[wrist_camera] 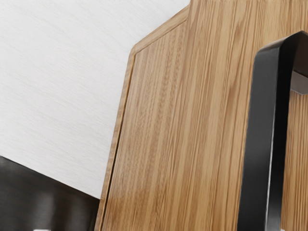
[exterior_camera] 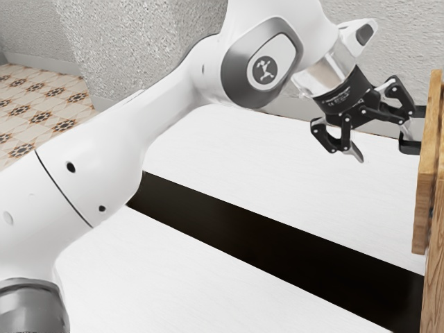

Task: Pull the drawer handle with one arm to open the drawer

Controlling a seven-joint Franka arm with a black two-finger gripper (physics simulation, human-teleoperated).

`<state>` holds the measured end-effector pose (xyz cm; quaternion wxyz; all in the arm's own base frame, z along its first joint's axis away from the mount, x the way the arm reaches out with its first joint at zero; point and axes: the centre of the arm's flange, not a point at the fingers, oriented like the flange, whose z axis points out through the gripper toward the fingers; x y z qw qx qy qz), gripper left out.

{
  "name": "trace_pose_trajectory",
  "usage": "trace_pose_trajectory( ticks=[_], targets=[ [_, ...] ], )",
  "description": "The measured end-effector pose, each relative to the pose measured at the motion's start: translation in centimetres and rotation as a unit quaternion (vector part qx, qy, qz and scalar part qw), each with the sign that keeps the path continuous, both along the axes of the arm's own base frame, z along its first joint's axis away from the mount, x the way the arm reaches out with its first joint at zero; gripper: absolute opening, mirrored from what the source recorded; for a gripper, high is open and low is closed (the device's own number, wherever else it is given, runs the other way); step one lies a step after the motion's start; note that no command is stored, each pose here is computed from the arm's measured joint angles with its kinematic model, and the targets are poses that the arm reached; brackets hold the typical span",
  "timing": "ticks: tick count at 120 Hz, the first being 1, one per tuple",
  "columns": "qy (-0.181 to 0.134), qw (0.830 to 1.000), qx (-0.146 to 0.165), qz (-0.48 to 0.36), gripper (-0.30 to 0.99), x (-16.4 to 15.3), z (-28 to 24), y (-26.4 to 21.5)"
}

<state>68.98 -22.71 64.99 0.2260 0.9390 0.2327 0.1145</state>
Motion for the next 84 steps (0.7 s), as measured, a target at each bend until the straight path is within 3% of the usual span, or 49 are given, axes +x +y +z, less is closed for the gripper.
trace_pose_trajectory(
  ticks=[84],
  targets=[
    [0.045, 0.999, 0.009, 0.012, 0.55, 1.1, -0.2, 11.3]
  ],
)
